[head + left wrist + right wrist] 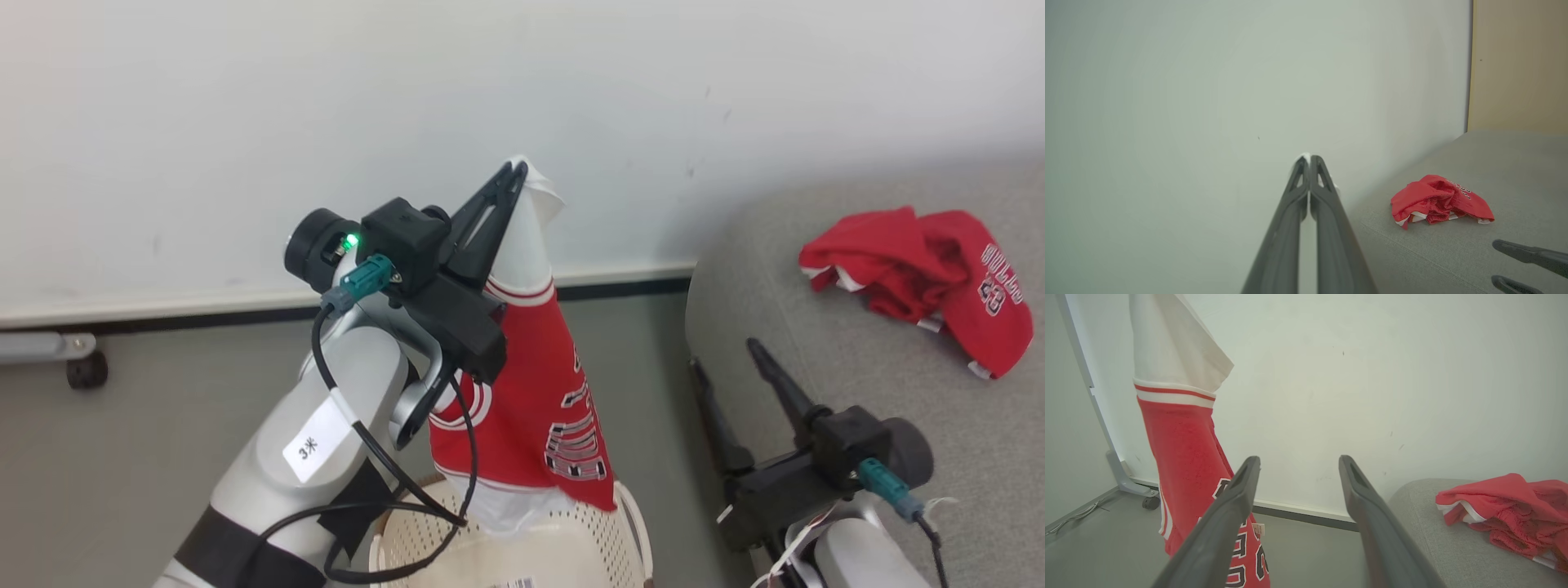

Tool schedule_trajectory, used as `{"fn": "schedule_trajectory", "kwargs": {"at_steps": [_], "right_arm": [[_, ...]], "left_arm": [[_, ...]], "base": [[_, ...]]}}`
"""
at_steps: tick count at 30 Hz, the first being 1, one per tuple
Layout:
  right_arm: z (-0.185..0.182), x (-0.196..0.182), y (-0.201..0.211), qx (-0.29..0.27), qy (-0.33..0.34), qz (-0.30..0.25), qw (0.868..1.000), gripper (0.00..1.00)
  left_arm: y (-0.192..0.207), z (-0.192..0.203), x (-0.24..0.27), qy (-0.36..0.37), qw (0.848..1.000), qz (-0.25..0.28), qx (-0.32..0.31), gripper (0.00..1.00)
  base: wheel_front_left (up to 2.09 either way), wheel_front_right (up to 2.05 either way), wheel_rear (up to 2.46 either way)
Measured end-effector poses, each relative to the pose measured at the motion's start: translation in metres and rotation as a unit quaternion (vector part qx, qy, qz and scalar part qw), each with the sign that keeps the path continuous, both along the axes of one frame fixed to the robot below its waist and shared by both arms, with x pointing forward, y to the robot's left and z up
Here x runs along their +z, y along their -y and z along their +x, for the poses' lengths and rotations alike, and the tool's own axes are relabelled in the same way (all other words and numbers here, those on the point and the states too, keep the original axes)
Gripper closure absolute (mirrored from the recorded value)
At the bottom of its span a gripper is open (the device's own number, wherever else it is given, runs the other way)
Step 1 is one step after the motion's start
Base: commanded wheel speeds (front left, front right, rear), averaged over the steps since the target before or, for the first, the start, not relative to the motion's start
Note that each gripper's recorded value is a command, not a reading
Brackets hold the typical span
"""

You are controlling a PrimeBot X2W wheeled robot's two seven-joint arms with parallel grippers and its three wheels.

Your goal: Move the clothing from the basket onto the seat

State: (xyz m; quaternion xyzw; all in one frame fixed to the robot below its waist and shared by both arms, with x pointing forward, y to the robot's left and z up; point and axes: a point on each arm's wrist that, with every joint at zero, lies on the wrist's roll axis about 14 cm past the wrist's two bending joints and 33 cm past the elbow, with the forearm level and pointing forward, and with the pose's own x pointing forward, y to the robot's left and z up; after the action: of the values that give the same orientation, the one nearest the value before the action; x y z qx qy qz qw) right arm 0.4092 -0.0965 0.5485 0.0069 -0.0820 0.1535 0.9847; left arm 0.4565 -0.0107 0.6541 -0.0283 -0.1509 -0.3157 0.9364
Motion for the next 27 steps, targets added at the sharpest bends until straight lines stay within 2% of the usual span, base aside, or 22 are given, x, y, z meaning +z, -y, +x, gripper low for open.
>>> {"fn": "schedule_trajectory", "kwargs": {"at_steps": [7,12,25,26,27], "right_arm": [[-0.024,0.013,-0.033,0.061,0.020,-0.016,0.998,0.00],[-0.040,0.006,-0.069,0.120,0.011,-0.034,0.992,0.00],[-0.026,-0.012,-0.104,0.173,-0.027,-0.098,0.980,0.00],[-0.024,-0.013,-0.105,0.175,-0.030,-0.103,0.979,0.07],[-0.023,-0.014,-0.107,0.178,-0.033,-0.106,0.978,0.55]], "left_arm": [[0.012,-0.030,0.026,0.031,0.999,0.004,-0.019,1.00],[0.016,-0.043,0.035,0.041,0.999,0.014,-0.027,1.00],[0.021,-0.061,0.036,0.037,0.998,0.021,-0.048,1.00],[0.021,-0.063,0.036,0.038,0.998,0.021,-0.049,1.00],[0.020,-0.063,0.037,0.038,0.998,0.019,-0.049,1.00]], "base": [[0.00,0.00,0.00],[0.00,0.00,0.00],[0.00,0.00,0.00],[0.00,0.00,0.00],[0.00,0.00,0.00]]}}
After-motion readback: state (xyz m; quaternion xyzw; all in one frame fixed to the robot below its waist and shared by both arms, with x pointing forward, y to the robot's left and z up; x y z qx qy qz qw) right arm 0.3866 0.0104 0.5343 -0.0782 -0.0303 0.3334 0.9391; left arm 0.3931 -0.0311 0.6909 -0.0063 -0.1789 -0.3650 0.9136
